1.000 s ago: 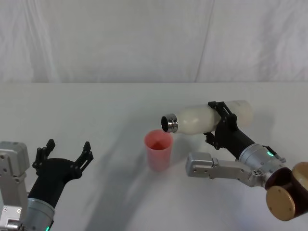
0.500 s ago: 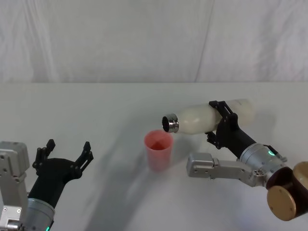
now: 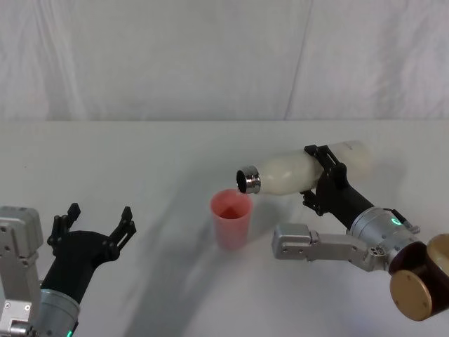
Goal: Grasp the thermos with one hand and pour water into the cup lid.
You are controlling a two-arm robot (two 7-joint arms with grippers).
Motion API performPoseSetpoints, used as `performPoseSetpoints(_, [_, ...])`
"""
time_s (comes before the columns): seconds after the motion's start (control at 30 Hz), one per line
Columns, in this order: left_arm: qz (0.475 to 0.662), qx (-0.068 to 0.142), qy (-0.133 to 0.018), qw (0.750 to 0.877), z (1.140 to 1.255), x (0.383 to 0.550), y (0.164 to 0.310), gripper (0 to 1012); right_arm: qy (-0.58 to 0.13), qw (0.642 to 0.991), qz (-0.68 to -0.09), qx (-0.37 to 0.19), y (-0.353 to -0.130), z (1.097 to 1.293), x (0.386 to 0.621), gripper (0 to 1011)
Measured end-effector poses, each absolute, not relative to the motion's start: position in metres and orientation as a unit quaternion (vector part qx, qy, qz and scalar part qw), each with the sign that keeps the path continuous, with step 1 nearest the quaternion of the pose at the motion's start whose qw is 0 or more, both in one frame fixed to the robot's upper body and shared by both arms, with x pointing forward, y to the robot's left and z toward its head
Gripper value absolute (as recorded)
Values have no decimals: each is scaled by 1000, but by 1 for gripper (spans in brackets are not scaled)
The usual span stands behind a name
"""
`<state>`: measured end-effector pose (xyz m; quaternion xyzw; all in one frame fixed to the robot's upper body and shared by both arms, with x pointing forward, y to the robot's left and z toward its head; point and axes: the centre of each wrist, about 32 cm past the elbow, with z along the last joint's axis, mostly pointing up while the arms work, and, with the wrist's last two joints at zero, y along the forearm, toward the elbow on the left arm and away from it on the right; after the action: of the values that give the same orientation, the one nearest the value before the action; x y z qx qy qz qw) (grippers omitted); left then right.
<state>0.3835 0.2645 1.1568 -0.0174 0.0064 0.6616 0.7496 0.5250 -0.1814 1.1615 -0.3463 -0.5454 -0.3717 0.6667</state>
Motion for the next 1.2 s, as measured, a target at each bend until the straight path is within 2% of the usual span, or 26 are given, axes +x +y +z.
performPoseSetpoints(1.2, [662, -17, 6, 750, 1157, 384, 265, 1001, -568, 647, -368, -352, -182, 1168, 525, 950])
